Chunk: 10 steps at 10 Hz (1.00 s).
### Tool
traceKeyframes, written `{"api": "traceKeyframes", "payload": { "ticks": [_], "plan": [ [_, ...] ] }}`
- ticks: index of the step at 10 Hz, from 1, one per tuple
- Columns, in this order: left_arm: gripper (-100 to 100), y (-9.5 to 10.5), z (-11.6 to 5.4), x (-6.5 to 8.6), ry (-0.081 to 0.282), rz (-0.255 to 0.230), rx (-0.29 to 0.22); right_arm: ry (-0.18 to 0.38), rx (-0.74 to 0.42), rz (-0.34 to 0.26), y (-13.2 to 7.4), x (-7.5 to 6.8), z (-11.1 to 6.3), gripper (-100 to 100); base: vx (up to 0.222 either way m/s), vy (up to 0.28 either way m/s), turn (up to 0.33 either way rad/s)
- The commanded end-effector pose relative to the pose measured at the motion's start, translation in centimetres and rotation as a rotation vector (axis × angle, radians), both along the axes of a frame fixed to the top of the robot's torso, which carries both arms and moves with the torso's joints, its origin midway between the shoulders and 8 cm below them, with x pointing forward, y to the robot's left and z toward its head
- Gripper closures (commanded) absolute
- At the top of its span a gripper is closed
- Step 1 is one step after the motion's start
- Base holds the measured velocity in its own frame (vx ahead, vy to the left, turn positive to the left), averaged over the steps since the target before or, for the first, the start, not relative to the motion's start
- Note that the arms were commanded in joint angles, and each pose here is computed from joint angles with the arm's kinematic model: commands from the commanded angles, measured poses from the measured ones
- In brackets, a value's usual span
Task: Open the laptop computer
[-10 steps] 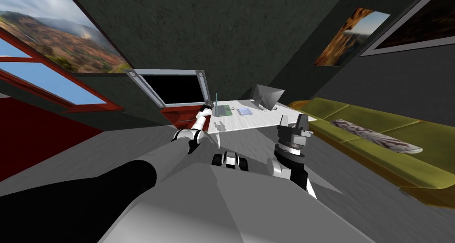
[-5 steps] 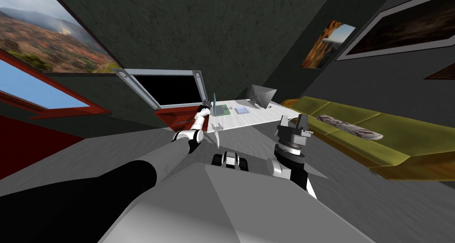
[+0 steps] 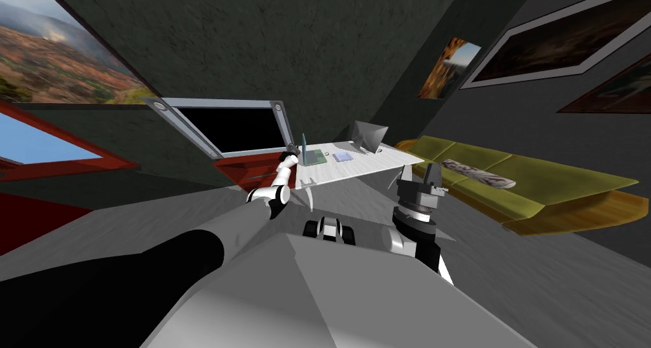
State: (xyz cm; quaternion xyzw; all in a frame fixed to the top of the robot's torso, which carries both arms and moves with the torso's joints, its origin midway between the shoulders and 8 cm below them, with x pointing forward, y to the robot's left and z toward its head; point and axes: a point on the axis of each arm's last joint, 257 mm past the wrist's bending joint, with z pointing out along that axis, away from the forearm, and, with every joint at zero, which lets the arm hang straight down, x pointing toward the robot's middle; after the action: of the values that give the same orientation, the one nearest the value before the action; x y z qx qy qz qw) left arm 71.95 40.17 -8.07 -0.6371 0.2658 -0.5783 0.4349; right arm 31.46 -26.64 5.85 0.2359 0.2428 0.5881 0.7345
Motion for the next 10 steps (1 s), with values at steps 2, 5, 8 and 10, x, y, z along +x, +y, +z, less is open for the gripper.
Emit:
{"api": "traceKeyframes", "payload": {
  "ticks": [2, 5, 8, 10],
  "plan": [
    [100, 1.2, -0.1, -0.4, 0.0, 0.026, -0.001, 0.0, 0.0, 0.0, 0.0, 0.0, 0.0, 0, -0.036, 0.009, -0.056],
    [-100, 1.1, 1.0, 0.2, -0.007, 0.01, -0.086, 0.0, 0.0, 0.0, 0.0, 0.0, 0.0, 0, 0.011, -0.133, 0.025],
    [-100, 1.3, 1.3, 0.4, -0.009, 0.005, -0.118, 0.0, 0.0, 0.0, 0.0, 0.0, 0.0, 0, 0.03, -0.123, 0.021],
    [100, 1.2, 1.3, 0.5, -0.009, 0.004, -0.121, 0.0, 0.0, 0.0, 0.0, 0.0, 0.0, 0, 0.003, -0.011, -0.001]
  ]
}}
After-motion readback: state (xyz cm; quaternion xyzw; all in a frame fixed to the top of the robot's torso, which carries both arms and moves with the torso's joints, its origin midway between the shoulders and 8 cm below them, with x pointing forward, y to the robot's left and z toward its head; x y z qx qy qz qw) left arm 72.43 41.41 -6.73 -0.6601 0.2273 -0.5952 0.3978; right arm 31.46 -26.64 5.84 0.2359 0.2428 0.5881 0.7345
